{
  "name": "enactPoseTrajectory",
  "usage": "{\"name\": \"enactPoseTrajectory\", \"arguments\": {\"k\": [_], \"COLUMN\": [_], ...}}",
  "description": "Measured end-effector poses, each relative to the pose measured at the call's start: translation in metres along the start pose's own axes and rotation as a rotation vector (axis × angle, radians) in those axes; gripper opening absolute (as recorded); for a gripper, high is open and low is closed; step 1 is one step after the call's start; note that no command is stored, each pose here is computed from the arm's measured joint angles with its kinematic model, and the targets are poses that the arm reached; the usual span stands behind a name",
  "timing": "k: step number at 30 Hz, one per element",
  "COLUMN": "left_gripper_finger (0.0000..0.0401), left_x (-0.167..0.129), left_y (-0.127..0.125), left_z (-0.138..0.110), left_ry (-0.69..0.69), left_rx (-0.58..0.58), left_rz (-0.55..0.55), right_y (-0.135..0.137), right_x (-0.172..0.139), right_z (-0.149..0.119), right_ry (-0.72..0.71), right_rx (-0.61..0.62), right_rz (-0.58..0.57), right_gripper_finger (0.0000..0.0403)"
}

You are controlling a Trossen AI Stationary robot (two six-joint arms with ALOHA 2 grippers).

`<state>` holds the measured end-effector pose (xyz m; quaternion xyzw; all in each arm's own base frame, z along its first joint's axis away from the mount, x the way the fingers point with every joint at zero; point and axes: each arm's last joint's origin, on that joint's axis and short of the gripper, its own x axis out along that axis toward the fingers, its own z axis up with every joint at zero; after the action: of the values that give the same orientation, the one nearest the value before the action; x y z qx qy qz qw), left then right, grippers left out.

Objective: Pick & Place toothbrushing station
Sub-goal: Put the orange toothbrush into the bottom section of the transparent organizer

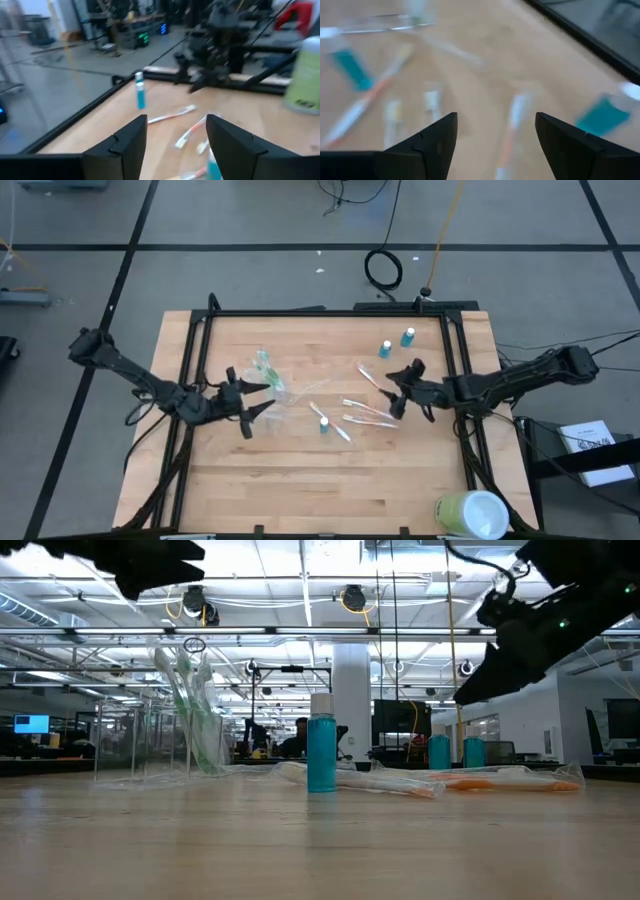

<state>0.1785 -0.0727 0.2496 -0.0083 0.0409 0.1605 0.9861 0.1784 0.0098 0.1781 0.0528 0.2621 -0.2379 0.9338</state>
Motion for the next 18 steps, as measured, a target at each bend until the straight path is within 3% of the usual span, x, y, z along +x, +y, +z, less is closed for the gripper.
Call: {"name": "enactPoseTrajectory", "arguments": {"k": [4,9,14,18], "left_gripper_finger": [0.0209,0.0209,0.0209,0.0209], "left_x": [-0.004,-0.010,-0.009,-0.006], "left_y": [0.006,0.009,0.009,0.011], "left_z": [-0.006,0.000,-0.002,-0.007], "left_ry": [-0.078,-0.123,-0.104,-0.069], "left_rx": [-0.036,-0.031,-0.012,-0.001], "left_rz": [-0.077,-0.150,-0.133,-0.088], "right_y": [-0.003,-0.004,0.000,-0.004], "right_x": [0.011,0.030,0.040,0.044], "right_z": [-0.001,-0.014,-0.020,-0.021], "right_ry": [0.032,0.188,0.253,0.244], "right_rx": [0.071,0.092,0.078,0.070], "right_rz": [-0.008,0.063,0.140,0.072], "right_gripper_finger": [0.0258,0.0258,0.0258,0.0258]}}
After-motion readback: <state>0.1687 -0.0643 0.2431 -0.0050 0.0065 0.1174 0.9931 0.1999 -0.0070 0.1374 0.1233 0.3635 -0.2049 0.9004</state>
